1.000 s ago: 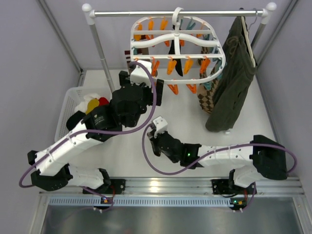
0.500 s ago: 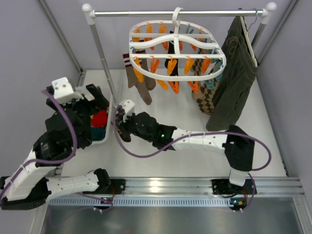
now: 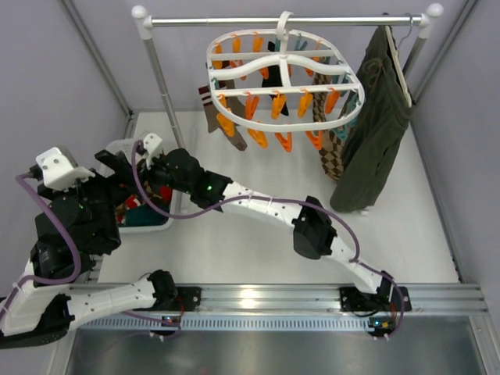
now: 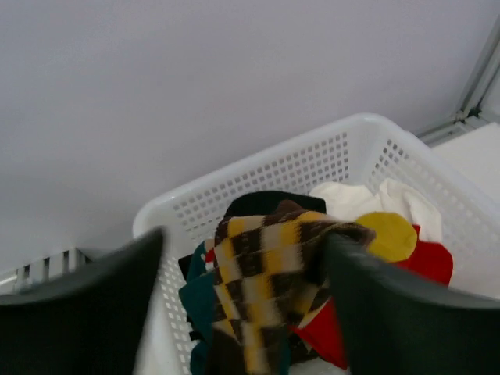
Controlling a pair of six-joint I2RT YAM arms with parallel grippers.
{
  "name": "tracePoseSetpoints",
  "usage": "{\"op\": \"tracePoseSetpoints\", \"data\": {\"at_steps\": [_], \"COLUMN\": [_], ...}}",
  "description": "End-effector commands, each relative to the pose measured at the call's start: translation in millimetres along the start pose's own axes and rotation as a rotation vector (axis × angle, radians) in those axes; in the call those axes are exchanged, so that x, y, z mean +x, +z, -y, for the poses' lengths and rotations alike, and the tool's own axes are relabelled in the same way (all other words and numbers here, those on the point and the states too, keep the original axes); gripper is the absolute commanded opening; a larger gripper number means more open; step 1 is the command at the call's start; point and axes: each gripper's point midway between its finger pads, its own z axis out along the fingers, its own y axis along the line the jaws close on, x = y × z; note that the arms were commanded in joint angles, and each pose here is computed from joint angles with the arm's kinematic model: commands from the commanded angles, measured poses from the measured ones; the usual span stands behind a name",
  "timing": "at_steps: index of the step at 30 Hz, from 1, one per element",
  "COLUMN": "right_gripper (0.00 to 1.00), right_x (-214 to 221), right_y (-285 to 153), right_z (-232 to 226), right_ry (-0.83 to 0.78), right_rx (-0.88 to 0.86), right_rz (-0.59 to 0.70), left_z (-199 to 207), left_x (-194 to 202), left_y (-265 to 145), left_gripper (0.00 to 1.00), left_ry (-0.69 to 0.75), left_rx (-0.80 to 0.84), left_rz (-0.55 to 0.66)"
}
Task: Remove the socks clipped to the hanger
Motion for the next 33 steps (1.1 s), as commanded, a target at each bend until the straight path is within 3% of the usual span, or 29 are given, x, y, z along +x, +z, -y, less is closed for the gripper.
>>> {"op": "tracePoseSetpoints", "data": {"at_steps": [1,8,11,12,17,23,27,29,33], "right_gripper": [0.99,0.99,0.99,0.99,0.99,0.99,0.99,0.99,1.0], "right_x": [-10.3,-24.9,-13.7,-22.3,1.5,42.8,64.5,71.2,69.2], "right_y": [-0.4,-42.4,-83.6,-89.5,-158.7,-247.5,-302.0,-332.2,-375.6], "right_z": [34.4,44.7,40.0,34.1,12.1,6.1,11.8,15.1,34.4], "right_ry": [0.017,-0.051,-0.037,-0.036,-0.026,0.056,0.091,0.106,0.094], "right_rx": [0.018,0.056,0.059,0.036,-0.015,0.003,0.064,0.098,0.227], "right_rz": [-0.005,-0.075,-0.135,-0.096,-0.147,-0.176,-0.198,-0.21,-0.199], "left_z": [2.6,7.6,18.7,24.5,74.9,135.1,161.6,173.7,203.3], "left_x": [1.5,1.7,3.1,6.1,19.9,58.8,100.2,100.2,127.2], "left_y": [-0.1,-2.8,-6.5,-8.3,-34.7,-58.6,-53.2,-48.4,-40.5], "left_gripper": [0.98,0.98,0.98,0.98,0.98,0.98,0.98,0.98,0.98], "left_ry": [0.015,-0.03,-0.048,-0.05,-0.09,-0.009,0.019,-0.033,-0.008], "left_rx": [0.024,0.119,0.214,0.252,0.582,0.826,0.823,0.798,0.819], "left_rz": [0.0,-0.006,-0.013,-0.017,-0.063,-0.073,-0.038,-0.006,-0.002]}}
